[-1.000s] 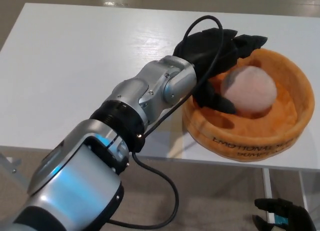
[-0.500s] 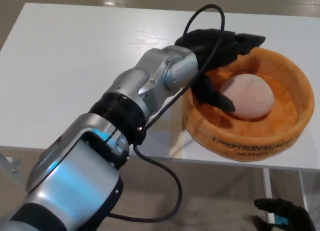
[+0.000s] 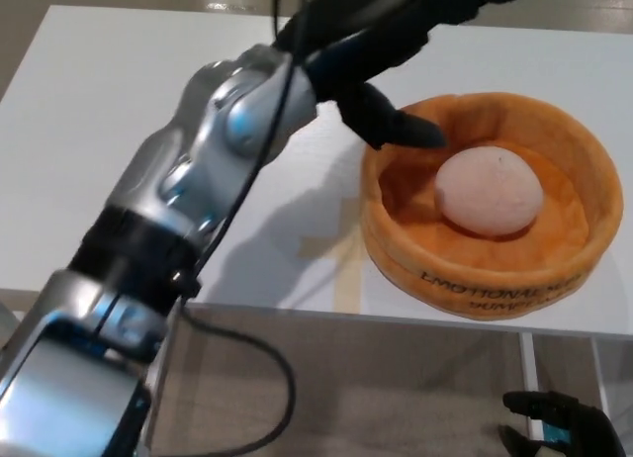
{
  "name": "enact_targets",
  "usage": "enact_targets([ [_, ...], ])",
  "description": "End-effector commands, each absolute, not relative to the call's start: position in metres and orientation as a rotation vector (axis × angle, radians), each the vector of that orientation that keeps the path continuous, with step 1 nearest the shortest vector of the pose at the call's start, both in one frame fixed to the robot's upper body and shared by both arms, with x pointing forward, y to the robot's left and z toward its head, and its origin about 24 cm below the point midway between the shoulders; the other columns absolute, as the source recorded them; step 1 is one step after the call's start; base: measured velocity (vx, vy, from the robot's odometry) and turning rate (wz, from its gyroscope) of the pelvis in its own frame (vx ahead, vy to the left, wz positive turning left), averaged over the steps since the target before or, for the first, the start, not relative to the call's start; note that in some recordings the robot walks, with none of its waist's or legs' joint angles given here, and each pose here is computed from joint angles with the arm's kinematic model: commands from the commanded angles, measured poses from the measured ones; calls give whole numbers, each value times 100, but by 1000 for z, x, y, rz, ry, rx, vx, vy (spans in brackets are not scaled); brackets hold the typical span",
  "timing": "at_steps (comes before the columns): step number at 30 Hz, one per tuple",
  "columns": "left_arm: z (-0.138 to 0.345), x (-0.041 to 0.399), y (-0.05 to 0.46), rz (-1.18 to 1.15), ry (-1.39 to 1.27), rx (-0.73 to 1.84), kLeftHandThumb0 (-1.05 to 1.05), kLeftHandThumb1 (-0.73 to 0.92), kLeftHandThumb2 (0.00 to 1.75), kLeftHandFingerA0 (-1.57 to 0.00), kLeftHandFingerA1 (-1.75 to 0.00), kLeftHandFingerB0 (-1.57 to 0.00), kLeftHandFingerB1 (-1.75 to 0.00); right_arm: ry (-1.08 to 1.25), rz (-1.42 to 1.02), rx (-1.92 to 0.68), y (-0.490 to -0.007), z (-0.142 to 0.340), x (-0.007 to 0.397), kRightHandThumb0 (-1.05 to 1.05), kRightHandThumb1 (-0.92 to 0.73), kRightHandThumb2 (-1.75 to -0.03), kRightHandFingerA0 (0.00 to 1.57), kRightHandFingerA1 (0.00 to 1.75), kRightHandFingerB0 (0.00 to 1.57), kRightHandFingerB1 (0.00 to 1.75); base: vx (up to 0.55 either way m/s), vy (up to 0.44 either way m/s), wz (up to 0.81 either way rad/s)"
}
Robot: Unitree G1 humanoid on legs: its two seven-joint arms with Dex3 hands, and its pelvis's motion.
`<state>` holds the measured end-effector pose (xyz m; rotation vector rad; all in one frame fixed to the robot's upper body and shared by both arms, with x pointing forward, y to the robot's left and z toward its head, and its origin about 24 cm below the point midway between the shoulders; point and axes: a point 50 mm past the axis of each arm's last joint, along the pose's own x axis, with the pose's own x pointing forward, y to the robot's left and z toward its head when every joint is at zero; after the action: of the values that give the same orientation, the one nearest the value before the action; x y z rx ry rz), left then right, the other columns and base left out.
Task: Use the left hand to pick up the pink round toy on the left and place it inside the orange plate on the desk.
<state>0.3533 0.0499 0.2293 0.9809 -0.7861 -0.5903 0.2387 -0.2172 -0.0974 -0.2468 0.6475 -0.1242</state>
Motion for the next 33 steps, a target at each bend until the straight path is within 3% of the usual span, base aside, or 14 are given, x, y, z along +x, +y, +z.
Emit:
enact_targets([
  [1, 225, 286, 112, -720, -916, 596, 18, 58, 58, -8, -33, -32, -31, 678, -121, -270, -223, -101, 232, -34, -59, -56, 58, 55, 62, 49, 0, 0, 0],
  [2, 225, 284, 114, -724, -912, 589, 18, 58, 58, -8, -33, -32, -31, 680, -121, -271, -223, -101, 232, -34, -59, -56, 58, 55, 62, 49, 0, 0, 0],
  [3, 223, 276, 118, -728, -904, 577, 13, 39, 87, -2, -47, -25, -51, 677, -120, -270, -223, -101, 232, -34, -59, -56, 58, 56, 62, 50, 0, 0, 0],
  [4, 223, 274, 120, -730, -900, 573, 13, 39, 87, -2, -47, -25, -51, 676, -120, -270, -223, -101, 232, -34, -59, -56, 58, 56, 62, 50, 0, 0, 0],
  [5, 219, 259, 131, -758, -893, 549, 12, 66, 59, -22, -35, -45, -34, 673, -122, -272, -223, -100, 233, -34, -58, -56, 59, 57, 63, 50, 0, 0, 0],
  [6, 217, 248, 137, -784, -887, 533, 12, 66, 59, -22, -35, -45, -34, 670, -123, -274, -223, -100, 234, -34, -58, -56, 59, 57, 63, 50, 0, 0, 0],
  [7, 211, 233, 146, -840, -881, 478, 15, 68, 68, -26, -39, -50, -40, 667, -125, -269, -223, -99, 235, -32, -58, -56, 57, 57, 62, 51, 0, 0, 0],
  [8, 205, 216, 154, -901, -872, 396, 16, 48, 101, -21, -54, -44, -60, 665, -125, -263, -223, -98, 236, -33, -58, -57, 57, 57, 62, 51, 0, 0, 0],
  [10, 202, 211, 157, -918, -865, 358, 16, 48, 101, -21, -54, -44, -60, 666, -124, -262, -223, -98, 237, -33, -58, -57, 57, 57, 62, 51, 0, 0, 0],
  [11, 197, 208, 159, -955, -843, 279, 12, 64, 81, -35, -42, -58, -42, 665, -123, -261, -224, -98, 237, -34, -58, -57, 57, 58, 62, 51, 0, 0, 0],
  [15, 175, 195, 175, -1057, -620, 102, -19, 68, 60, -33, -43, -65, -48, 663, -125, -260, -224, -98, 236, -32, -59, -57, 57, 58, 62, 51, 0, 0, 0],
  [24, 118, 179, 208, -1079, -342, 128, -9, 72, 64, -41, -42, -64, -44, 658, -130, -261, -226, -97, 237, -32, -59, -57, 58, 58, 62, 52, 0, 0, 0],
  [25, 98, 179, 211, -1034, -244, 130, 8, 75, 72, -41, -44, -61, -48, 657, -130, -263, -225, -96, 238, -32, -59, -57, 57, 58, 63, 52, 0, 0, 0],
  [33, 1, 189, 227, -743, 191, 205, 8, 81, 69, -43, -39, -57, -41, 665, -121, -281, -224, -98, 236, -33, -59, -57, 58, 57, 62, 50, 0, 0, 0],
])
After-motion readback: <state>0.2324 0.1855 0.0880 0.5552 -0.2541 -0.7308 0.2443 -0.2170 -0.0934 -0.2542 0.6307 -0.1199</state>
